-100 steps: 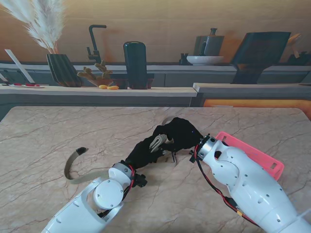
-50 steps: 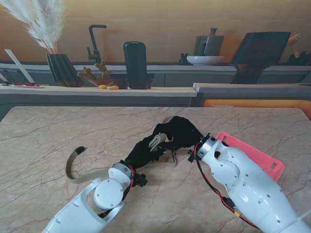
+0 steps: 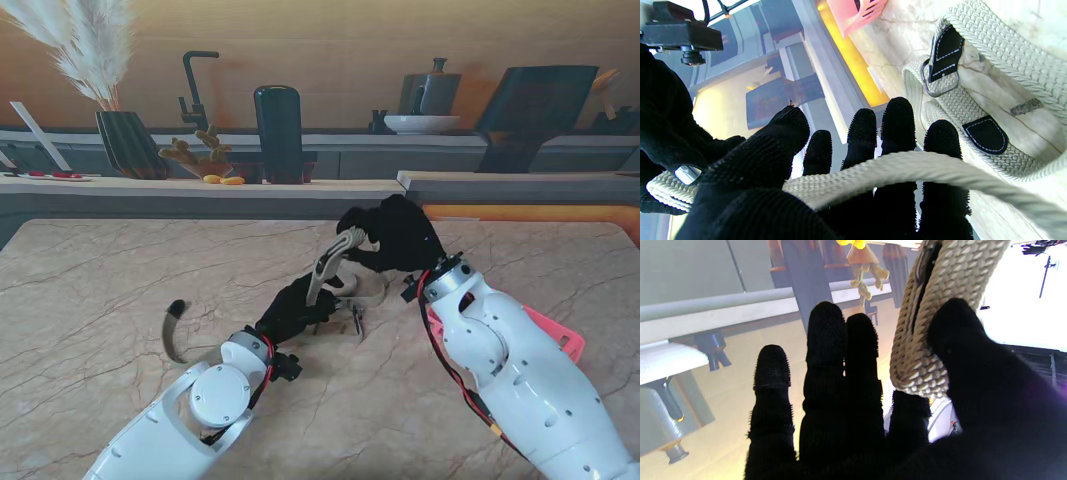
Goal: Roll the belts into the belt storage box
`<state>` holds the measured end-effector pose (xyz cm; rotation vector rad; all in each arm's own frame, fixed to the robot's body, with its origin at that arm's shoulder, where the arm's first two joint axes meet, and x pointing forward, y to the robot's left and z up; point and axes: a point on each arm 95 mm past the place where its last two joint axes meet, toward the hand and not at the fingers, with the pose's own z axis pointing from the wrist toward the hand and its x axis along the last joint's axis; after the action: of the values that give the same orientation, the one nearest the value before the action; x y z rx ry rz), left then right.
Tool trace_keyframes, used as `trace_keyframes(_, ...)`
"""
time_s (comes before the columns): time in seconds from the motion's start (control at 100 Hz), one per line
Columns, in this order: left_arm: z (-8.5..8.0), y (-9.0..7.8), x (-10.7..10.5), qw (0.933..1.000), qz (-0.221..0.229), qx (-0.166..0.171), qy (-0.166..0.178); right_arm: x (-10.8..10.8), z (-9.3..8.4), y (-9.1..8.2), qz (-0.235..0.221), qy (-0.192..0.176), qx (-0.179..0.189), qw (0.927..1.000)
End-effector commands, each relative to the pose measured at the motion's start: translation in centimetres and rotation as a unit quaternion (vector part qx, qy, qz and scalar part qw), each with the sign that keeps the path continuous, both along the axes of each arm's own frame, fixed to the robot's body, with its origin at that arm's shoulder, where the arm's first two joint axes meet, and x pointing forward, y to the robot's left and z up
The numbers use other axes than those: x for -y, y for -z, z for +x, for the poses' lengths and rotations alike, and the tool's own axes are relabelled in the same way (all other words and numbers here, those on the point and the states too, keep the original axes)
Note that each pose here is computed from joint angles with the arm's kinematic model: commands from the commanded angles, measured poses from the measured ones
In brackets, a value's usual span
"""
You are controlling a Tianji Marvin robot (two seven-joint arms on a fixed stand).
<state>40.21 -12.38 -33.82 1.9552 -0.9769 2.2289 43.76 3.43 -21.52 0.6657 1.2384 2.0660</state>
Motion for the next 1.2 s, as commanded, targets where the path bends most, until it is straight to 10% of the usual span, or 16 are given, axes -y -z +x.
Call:
trace_keyframes(0.0, -0.6, 0.3, 0.2, 0.9998, -0.011, -0.012, 0.008, 0.2, 0.4, -2.2, 0.006, 0.011, 0.03, 0.9995)
trace_keyframes(0.25, -1.2, 0.2, 0.6, 0.9978, -0.053, -0.038, 0.009, -0.1, 0.8, -3.2, 0.016, 0.025, 0.053, 0.9981)
trace_keyframes(1.19, -1.4, -0.2, 0.4, 0.9783, -0.183, -0.068, -0.069, -5.9, 0.7, 5.0, -0.02, -0.067, -0.022, 0.9973)
